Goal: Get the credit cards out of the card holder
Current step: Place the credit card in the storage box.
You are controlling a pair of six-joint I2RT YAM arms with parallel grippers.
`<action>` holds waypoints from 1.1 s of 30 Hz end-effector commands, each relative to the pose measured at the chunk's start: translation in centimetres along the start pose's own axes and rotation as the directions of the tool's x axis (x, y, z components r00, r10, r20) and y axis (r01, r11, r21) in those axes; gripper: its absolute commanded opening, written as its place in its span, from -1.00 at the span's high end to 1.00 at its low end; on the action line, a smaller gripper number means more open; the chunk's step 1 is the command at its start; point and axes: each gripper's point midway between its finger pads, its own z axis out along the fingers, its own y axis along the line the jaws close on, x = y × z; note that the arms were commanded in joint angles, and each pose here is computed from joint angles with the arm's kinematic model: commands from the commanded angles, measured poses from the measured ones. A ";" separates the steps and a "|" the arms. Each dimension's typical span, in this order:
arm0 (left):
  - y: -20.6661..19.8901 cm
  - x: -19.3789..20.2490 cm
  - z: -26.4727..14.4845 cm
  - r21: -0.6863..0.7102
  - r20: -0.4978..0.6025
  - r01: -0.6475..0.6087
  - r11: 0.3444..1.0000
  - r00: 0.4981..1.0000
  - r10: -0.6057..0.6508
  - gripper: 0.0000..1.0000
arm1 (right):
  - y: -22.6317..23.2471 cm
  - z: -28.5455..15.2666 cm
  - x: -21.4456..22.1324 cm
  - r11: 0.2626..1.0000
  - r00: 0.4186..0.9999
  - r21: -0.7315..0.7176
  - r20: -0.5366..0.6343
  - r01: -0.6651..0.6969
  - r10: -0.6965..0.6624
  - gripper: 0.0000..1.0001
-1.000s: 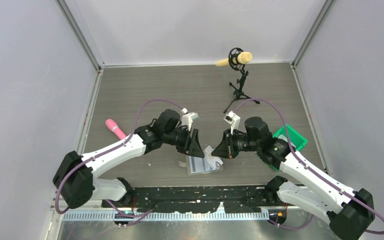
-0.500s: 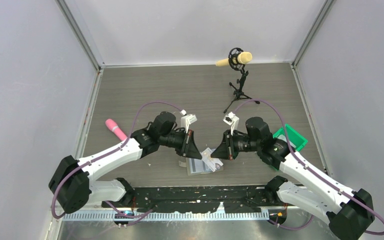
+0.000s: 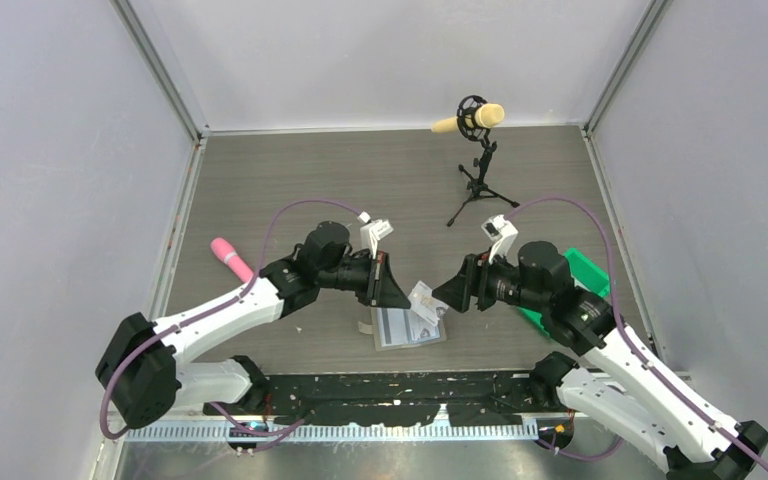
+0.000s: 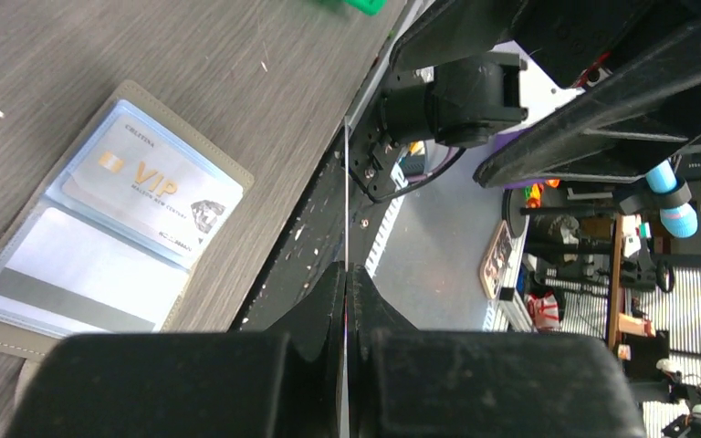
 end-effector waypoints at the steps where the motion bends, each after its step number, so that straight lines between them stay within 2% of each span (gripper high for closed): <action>1: -1.9 -3.4 -0.8 0.019 0.160 -0.040 0.999 0.986 0.037 1.00 | -1.8 -0.7 -1.7 0.975 0.978 0.129 0.136 -0.178 0.161 -0.38; 6: -2.3 -4.9 -1.3 0.018 0.246 -0.020 1.000 0.969 0.015 1.00 | -2.8 -0.9 -2.2 0.951 0.941 0.137 0.239 -0.275 0.238 -0.42; 10: -3.3 -5.9 -1.4 0.059 0.289 0.000 0.998 0.957 -0.017 1.00 | -2.3 -0.1 -2.4 0.950 0.923 0.066 0.267 -0.304 0.277 -0.45; 14: -3.9 -6.5 -1.3 0.088 0.300 0.012 0.996 0.953 -0.038 1.00 | -1.7 0.7 -2.2 0.945 0.913 0.000 0.257 -0.327 0.316 -0.33; 17: -3.7 -6.5 -1.1 0.086 0.297 0.019 0.996 0.954 -0.044 1.00 | -2.0 0.9 -2.0 0.942 0.907 -0.003 0.269 -0.336 0.324 0.07; 18: -3.5 -6.5 -1.0 0.081 0.297 0.024 0.996 0.954 -0.047 1.00 | -2.2 0.9 -2.0 0.940 0.904 -0.001 0.275 -0.340 0.327 0.30; 20: -3.0 -6.3 -0.9 0.068 0.294 0.036 0.997 0.954 -0.055 1.00 | -2.3 0.6 -2.3 0.940 0.897 0.000 0.299 -0.342 0.326 0.52; 25: -2.5 -5.9 -0.7 0.060 0.290 0.046 0.997 0.955 -0.061 1.00 | -1.8 0.3 -3.4 0.944 0.887 -0.028 0.335 -0.329 0.319 0.86; 28: -2.4 -5.7 -0.8 0.055 0.288 0.049 0.997 0.955 -0.062 1.00 | -1.3 0.3 -3.8 0.953 0.892 -0.046 0.341 -0.300 0.298 0.90; 30: -2.5 -5.7 -1.0 0.058 0.292 0.052 0.997 0.954 -0.066 1.00 | -0.9 0.4 -3.8 0.958 0.901 -0.062 0.328 -0.279 0.284 0.79; 31: -2.5 -5.6 -1.0 0.060 0.294 0.057 0.997 0.953 -0.073 1.00 | -0.7 0.4 -3.8 0.961 0.906 -0.071 0.321 -0.266 0.275 0.65; 33: -3.1 -5.7 -1.3 0.082 0.298 0.056 0.995 0.951 -0.078 1.00 | -0.3 0.3 -3.9 0.964 0.911 -0.088 0.316 -0.251 0.266 0.57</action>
